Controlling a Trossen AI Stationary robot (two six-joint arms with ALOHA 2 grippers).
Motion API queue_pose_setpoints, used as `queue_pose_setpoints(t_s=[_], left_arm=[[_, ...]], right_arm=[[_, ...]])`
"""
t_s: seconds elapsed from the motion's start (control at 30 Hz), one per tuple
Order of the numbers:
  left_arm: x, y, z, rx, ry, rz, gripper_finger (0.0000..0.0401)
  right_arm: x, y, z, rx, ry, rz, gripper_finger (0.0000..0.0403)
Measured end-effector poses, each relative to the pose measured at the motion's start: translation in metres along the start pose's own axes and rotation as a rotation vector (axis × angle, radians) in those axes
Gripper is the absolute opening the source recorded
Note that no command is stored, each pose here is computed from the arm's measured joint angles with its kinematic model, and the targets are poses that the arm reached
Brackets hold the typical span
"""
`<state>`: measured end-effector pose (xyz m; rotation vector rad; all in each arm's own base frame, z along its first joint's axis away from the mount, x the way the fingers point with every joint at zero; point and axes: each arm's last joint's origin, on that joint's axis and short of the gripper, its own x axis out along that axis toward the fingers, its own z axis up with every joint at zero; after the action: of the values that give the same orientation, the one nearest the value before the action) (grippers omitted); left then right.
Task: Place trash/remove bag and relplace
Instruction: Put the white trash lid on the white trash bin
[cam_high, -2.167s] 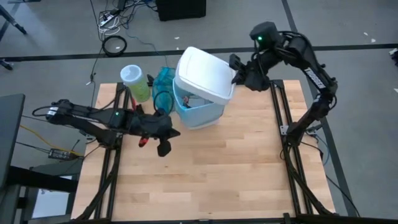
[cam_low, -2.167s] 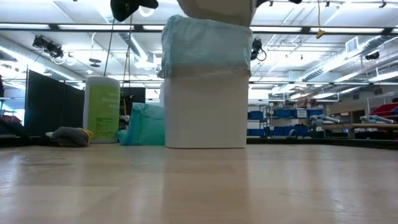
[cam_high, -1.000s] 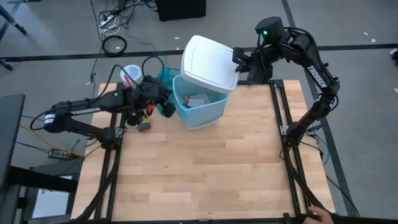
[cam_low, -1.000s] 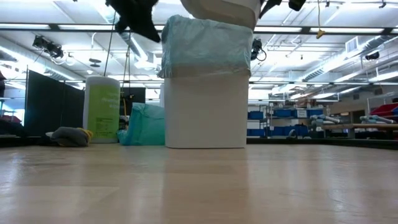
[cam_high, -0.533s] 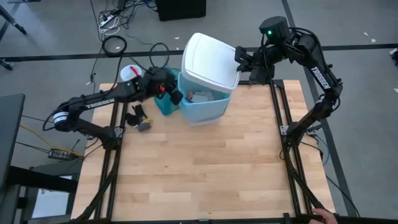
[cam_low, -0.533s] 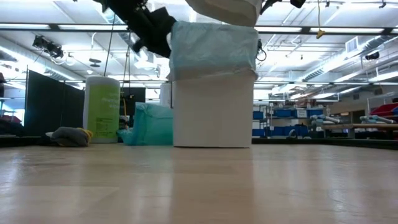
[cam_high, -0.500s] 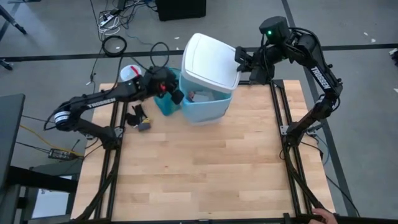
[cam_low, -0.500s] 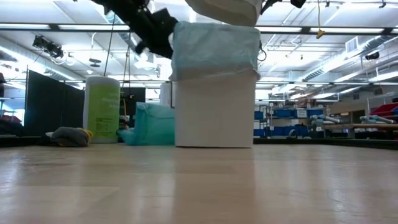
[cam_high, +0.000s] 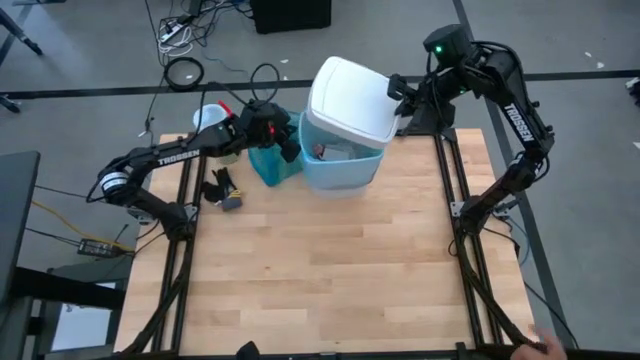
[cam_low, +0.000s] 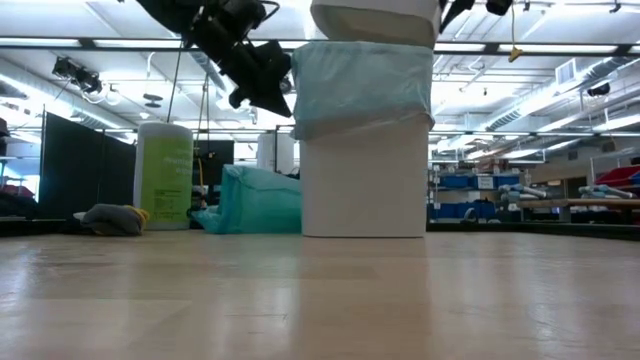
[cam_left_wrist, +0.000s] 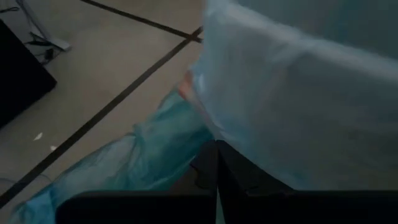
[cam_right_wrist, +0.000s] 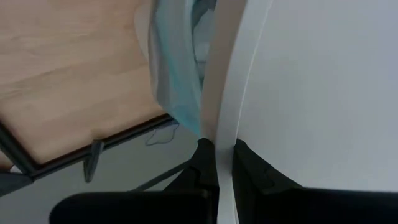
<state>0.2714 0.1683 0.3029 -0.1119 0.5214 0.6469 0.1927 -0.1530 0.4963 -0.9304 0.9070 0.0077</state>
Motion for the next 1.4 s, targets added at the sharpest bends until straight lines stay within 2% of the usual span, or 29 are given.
queue_pose_setpoints(t_s=[0.1, 0.3, 0.53, 0.7, 0.77, 0.9, 1.1, 1.2, 1.4], left_arm=[[-0.001, 0.003, 0.000, -0.004, 0.008, -0.001, 0.0008], [-0.009, 0.001, 0.014, -0.012, -0.013, -0.108, 0.0008], [-0.029, -0.002, 0.039, -0.037, 0.014, -0.301, 0.0008], [-0.049, -0.002, 0.058, -0.031, 0.047, -0.373, 0.0008], [-0.057, -0.002, 0.061, 0.020, 0.072, -0.388, 0.0008], [-0.067, 0.002, 0.063, 0.127, 0.127, -0.353, 0.0008], [-0.071, 0.016, 0.056, 0.132, 0.246, -0.157, 0.0008], [-0.071, 0.022, 0.056, 0.172, 0.246, -0.100, 0.0008], [-0.055, 0.040, 0.061, 0.200, 0.187, -0.035, 0.0008]], right_arm=[[-0.004, -0.001, -0.005, 0.001, 0.021, -0.013, 0.0017], [-0.011, 0.004, -0.006, -0.114, 0.090, -0.012, 0.0017], [-0.019, 0.009, -0.001, -0.223, -0.071, 0.014, 0.0017], [-0.014, 0.010, -0.001, -0.245, -0.106, 0.046, 0.0017], [-0.010, 0.011, -0.001, -0.244, -0.116, 0.064, 0.0017], [-0.004, 0.014, 0.000, -0.229, -0.111, 0.095, 0.0017], [0.000, 0.015, 0.004, -0.259, -0.118, 0.101, 0.0017], [0.000, 0.013, 0.006, -0.319, -0.129, 0.074, 0.0017], [0.001, 0.013, 0.007, -0.345, -0.123, 0.067, 0.0017]])
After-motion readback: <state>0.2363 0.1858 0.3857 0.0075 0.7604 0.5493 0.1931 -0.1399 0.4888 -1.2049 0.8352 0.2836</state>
